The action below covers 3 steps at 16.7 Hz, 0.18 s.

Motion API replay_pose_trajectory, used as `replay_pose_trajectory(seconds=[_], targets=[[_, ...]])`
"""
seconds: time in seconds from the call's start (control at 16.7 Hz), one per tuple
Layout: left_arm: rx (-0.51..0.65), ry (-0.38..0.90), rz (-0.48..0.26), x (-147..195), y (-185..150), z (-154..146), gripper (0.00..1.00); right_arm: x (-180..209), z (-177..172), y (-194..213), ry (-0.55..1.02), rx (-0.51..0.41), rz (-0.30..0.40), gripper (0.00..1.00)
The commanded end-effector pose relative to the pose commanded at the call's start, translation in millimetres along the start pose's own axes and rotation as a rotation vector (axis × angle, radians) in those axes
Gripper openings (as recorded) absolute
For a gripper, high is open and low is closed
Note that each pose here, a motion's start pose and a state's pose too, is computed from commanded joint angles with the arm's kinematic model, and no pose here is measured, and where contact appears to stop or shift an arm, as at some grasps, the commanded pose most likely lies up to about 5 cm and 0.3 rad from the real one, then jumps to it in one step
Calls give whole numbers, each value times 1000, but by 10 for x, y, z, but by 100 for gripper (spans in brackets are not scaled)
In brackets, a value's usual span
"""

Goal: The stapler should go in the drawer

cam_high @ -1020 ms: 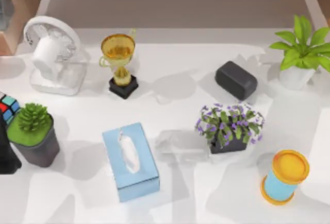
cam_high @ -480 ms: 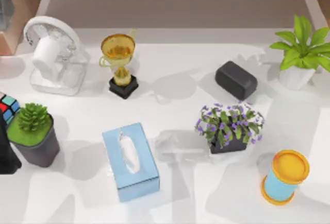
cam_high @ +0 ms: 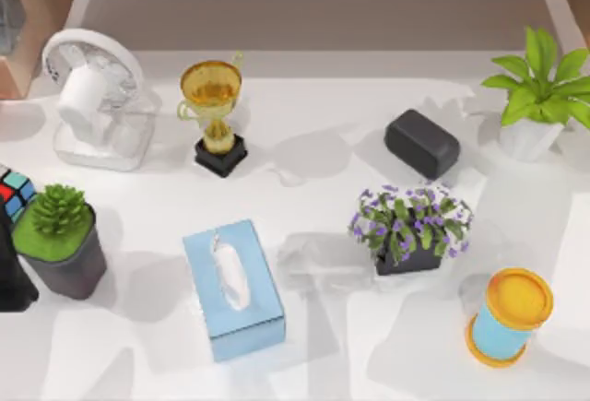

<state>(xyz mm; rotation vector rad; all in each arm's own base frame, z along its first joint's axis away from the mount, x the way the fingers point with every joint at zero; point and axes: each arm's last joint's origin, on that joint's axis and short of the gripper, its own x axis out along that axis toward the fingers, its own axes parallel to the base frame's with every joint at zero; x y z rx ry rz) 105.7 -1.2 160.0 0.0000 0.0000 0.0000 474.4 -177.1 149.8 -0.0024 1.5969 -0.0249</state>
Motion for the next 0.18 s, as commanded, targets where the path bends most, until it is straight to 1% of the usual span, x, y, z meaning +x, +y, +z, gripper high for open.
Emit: replay_pose_trajectory(seconds=[0.18], targets=[[0, 0, 0, 0, 0, 0, 100, 0, 0, 0, 0, 0, 0, 100]])
